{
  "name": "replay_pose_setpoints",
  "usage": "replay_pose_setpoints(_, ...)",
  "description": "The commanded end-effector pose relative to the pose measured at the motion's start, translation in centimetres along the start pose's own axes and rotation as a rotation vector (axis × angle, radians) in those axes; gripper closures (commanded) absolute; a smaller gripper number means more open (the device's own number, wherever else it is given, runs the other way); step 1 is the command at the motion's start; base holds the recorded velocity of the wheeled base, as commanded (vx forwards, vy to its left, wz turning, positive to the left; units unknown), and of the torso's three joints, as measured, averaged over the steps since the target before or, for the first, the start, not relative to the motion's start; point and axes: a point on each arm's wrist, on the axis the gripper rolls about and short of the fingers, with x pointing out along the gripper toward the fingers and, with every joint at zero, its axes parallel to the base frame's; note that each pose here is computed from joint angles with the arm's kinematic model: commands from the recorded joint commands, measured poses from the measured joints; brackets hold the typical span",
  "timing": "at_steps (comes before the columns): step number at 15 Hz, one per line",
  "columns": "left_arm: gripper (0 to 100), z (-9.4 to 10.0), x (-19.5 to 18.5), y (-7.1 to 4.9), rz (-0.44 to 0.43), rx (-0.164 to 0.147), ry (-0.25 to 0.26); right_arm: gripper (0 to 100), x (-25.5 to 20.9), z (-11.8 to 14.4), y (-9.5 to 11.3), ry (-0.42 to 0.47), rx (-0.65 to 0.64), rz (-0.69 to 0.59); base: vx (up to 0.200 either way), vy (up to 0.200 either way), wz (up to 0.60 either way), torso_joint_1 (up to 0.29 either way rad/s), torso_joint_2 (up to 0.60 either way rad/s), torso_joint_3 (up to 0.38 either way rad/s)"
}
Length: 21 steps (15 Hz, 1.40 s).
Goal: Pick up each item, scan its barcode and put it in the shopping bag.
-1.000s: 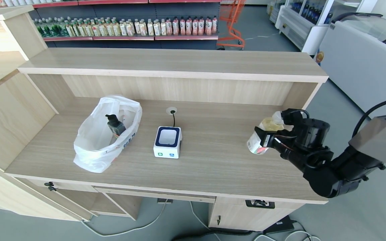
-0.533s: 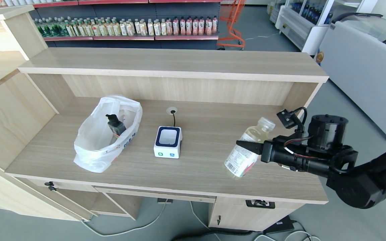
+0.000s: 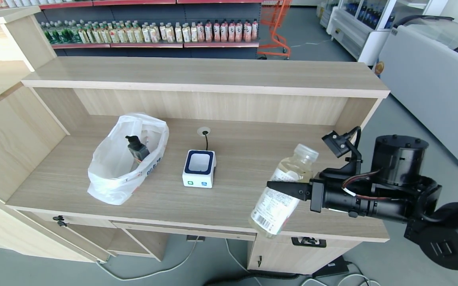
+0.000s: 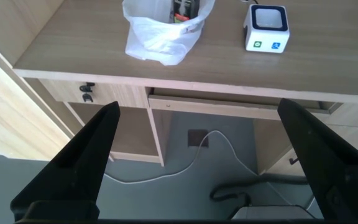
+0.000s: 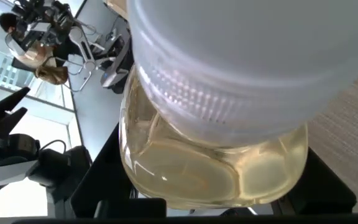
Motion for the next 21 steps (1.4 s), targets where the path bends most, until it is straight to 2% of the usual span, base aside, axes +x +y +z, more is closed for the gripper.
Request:
replay_pose_setpoints(1,0,0.0,0.0,0.0,0.001,0.000,0.000,100,-0.7,0.7,1.3,-0.015,-0.011,0.026,0.000,0.000,0.00,0.000,0.00,0.000)
replay_pose_setpoints(5,0,0.0,0.0,0.0,0.001,0.000,0.000,100,-1.9,-0.3,4.0,0.046,0.009,0.106,0.000,0.000,0.00,0.000,0.00,0.000)
replay_pose_setpoints(7,0,0.0,0.0,0.0,0.001,0.000,0.000,100,-1.4,-0.3,4.6,0.059,0.016,0.131,0.000,0.000,0.00,0.000,0.00,0.000)
replay_pose_setpoints(15,0,0.0,0.0,0.0,0.001,0.000,0.000,100,-1.8,-1.4,4.4,0.101,0.098,0.116,0.000,0.000,0.00,0.000,0.00,0.000)
replay_pose_setpoints(21,0,0.0,0.0,0.0,0.001,0.000,0.000,100,-2.0,-1.2,4.9,0.091,0.079,0.126,0.000,0.000,0.00,0.000,0.00,0.000)
